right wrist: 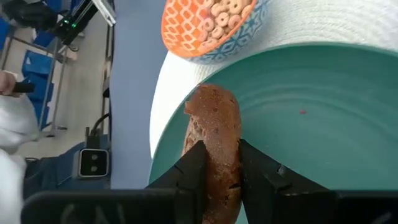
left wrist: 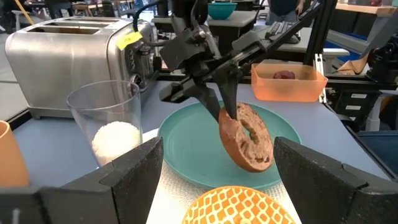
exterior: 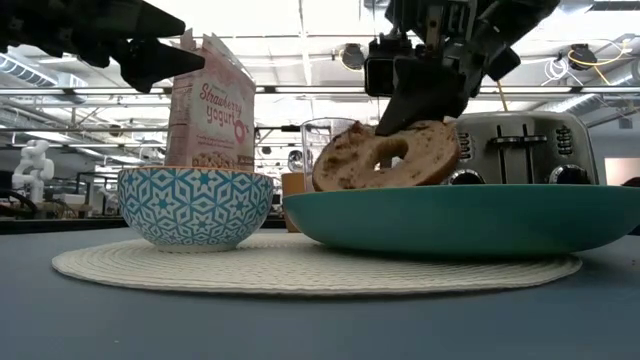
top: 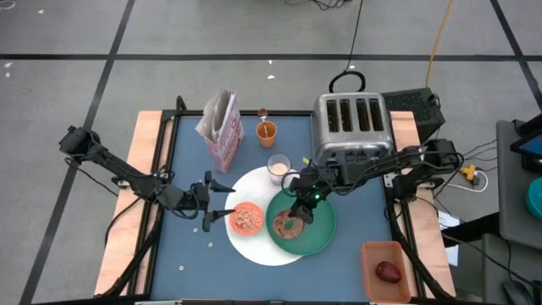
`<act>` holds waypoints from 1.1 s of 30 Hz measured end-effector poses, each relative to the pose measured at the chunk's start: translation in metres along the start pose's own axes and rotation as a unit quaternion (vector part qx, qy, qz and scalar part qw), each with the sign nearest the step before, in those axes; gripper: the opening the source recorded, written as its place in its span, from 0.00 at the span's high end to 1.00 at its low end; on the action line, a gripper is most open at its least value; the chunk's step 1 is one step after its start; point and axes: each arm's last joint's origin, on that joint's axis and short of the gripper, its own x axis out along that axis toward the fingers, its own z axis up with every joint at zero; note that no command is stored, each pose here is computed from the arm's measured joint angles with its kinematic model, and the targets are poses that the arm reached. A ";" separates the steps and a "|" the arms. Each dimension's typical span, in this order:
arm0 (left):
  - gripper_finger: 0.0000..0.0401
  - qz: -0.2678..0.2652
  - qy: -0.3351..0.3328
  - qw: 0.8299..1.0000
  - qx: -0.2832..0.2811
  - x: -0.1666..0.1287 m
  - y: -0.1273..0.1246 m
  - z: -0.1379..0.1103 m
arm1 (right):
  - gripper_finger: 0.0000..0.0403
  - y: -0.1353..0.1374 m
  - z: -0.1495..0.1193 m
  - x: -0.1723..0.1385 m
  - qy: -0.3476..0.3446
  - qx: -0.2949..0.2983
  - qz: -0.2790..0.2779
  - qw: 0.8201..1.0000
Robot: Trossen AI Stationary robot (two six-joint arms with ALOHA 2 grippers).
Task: Arrange a breakfast setting
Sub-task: Put the toast bread on the green plate
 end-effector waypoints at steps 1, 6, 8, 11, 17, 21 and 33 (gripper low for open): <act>0.23 0.000 0.000 1.000 -0.001 0.000 0.000 0.000 | 0.83 -0.001 -0.001 0.000 0.001 0.001 -0.001 1.000; 0.23 0.000 0.000 1.000 -0.002 0.000 0.000 0.000 | 0.83 -0.005 -0.004 0.001 -0.010 -0.010 -0.033 0.999; 0.23 0.000 0.000 1.000 -0.002 0.000 0.000 0.000 | 0.83 -0.006 -0.003 0.001 -0.015 -0.011 -0.040 0.999; 0.23 0.000 0.000 1.000 -0.002 0.000 0.000 0.000 | 0.83 -0.007 -0.004 0.002 -0.013 -0.011 -0.041 0.999; 0.23 0.000 -0.001 1.000 -0.002 0.000 0.000 0.000 | 0.83 -0.020 -0.010 0.018 0.009 0.003 -0.065 0.998; 0.23 0.000 0.000 1.000 -0.003 0.000 0.000 0.000 | 0.83 -0.026 -0.013 0.025 0.022 0.024 -0.075 0.997; 0.23 0.000 0.000 1.000 -0.003 0.000 0.000 0.000 | 0.83 -0.022 -0.012 0.020 0.015 0.020 -0.072 0.997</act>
